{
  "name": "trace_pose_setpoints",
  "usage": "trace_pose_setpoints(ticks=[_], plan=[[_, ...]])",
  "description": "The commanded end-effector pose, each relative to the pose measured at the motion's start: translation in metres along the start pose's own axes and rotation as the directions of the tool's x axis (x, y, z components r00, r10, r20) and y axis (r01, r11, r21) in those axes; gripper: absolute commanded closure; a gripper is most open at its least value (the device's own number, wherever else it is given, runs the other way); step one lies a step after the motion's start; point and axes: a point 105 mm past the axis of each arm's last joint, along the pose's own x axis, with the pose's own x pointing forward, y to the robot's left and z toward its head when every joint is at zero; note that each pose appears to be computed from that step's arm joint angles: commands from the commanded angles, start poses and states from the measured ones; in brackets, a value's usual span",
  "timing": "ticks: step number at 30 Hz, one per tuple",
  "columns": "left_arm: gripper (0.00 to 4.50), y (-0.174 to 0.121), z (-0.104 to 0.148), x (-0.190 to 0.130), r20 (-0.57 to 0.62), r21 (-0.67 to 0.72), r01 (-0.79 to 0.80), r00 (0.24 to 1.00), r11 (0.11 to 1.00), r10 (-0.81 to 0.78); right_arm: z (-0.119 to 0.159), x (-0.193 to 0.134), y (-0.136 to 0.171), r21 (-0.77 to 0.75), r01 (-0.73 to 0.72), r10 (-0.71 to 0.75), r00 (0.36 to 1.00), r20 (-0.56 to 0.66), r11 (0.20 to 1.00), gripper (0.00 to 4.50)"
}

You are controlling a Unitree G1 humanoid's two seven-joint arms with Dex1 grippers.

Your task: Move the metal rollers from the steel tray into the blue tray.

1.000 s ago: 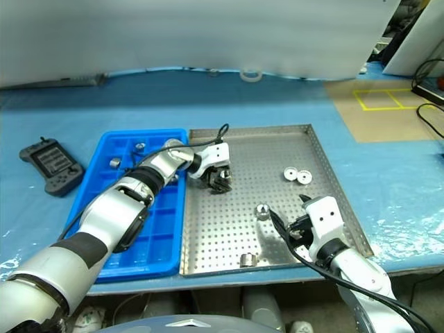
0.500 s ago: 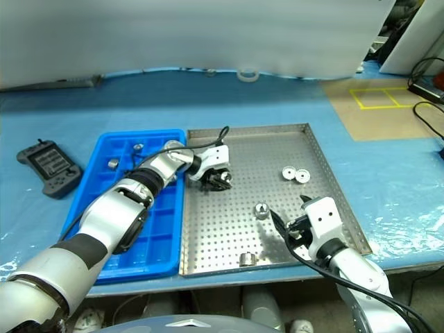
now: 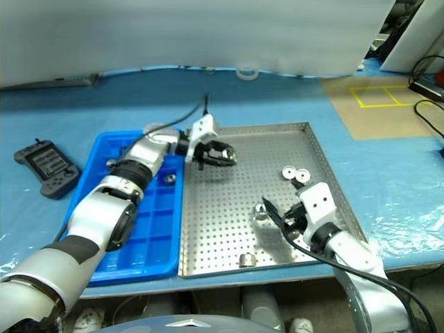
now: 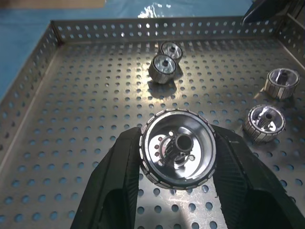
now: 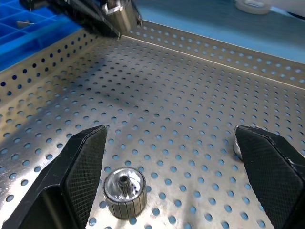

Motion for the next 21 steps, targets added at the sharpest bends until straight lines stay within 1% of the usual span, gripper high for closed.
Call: trace_pose_setpoints(ticks=[1, 4, 7, 12, 17, 21], plan=[[2.74, -0.005, 0.018, -0.024, 0.087, 0.017, -0.012, 0.996, 1.0, 0.01, 0.01, 0.008, 0.006, -0.028, -0.091, 0.092, 0.996, 0.023, 0.995, 0.0], [2.74, -0.011, 0.02, -0.048, 0.107, 0.006, -0.08, 0.991, 0.997, 0.079, 0.017, 0.02, 0.006, -0.052, -0.169, 0.171, 0.985, 0.034, 0.984, 0.0], [2.74, -0.019, 0.013, -0.072, 0.09, -0.016, -0.188, 0.978, 0.982, 0.189, 0.023, 0.033, 0.007, -0.076, -0.256, 0.259, 0.965, 0.038, 0.964, 0.0], [2.74, -0.041, 0.002, -0.106, 0.058, -0.081, -0.349, 0.933, 0.934, 0.354, 0.031, 0.057, 0.014, -0.118, -0.402, 0.409, 0.912, 0.032, 0.908, 0.0], [2.74, -0.067, -0.011, -0.136, 0.014, -0.158, -0.523, 0.847, 0.838, 0.532, 0.041, 0.081, 0.032, -0.175, -0.553, 0.564, 0.825, 0.023, 0.815, 0.0], [2.74, -0.079, -0.025, -0.153, -0.043, -0.19, -0.635, 0.768, 0.749, 0.639, 0.047, 0.098, 0.044, -0.213, -0.619, 0.636, 0.771, 0.013, 0.756, 0.0]])
